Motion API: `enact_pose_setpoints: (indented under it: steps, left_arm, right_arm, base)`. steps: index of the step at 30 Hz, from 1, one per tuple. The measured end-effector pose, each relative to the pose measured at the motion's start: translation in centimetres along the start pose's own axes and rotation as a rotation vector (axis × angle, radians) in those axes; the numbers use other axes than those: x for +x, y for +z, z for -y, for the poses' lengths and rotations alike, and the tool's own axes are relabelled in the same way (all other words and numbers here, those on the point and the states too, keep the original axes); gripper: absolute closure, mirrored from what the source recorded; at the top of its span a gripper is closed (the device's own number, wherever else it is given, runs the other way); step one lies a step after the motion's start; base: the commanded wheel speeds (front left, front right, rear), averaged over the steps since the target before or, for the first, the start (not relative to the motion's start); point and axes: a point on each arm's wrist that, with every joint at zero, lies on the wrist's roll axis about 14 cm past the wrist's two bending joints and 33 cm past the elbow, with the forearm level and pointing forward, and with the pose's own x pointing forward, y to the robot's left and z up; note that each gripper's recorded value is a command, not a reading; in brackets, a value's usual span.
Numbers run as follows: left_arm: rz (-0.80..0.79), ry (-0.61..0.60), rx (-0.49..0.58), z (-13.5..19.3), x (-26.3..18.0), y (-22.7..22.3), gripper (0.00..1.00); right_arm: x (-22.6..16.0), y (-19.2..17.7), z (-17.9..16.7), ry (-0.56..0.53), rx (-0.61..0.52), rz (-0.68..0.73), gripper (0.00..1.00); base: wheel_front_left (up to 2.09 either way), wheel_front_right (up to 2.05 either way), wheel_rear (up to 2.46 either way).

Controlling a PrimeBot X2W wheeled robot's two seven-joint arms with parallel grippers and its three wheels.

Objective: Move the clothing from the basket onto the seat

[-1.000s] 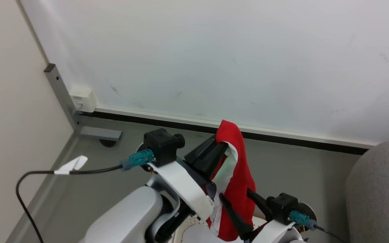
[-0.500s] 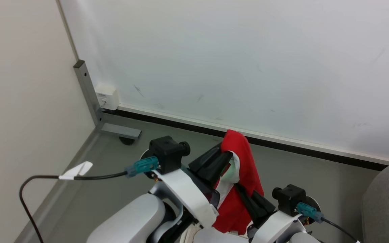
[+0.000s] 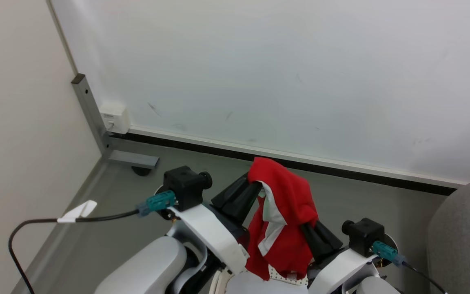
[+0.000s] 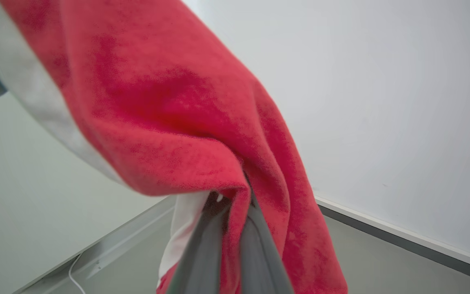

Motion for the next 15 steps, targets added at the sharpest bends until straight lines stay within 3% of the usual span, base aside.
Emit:
enact_pose_setpoints:
  steps: [4, 5, 6, 7, 15]
  left_arm:
    - [-0.020, -0.010, -0.018, 0.3, 0.0, -1.1, 1.00]
    - [-0.023, -0.015, -0.024, 0.5, 0.1, -1.3, 0.60]
    - [-0.026, -0.021, -0.033, 0.7, 0.1, -1.5, 0.04]
    - [-0.026, -0.030, -0.042, 0.9, 0.2, -1.8, 0.00]
    - [-0.088, -0.135, -0.091, 3.8, 0.8, -5.0, 0.00]
  right_arm:
    - [-0.6, 1.2, 1.8, -0.058, -0.004, 0.044, 1.00]
    - [-0.9, 1.5, 2.2, -0.073, -0.003, 0.056, 1.00]
    - [-1.1, 1.9, 2.8, -0.094, 0.001, 0.072, 1.00]
    - [-1.4, 2.4, 3.4, -0.114, 0.001, 0.087, 1.00]
    - [-4.5, 6.7, 8.3, -0.266, -0.050, 0.223, 1.00]
  base:
    - [0.00, 0.00, 0.00]
    - [0.00, 0.00, 0.00]
    - [0.00, 0.00, 0.00]
    - [0.00, 0.00, 0.00]
    - [0.00, 0.00, 0.00]
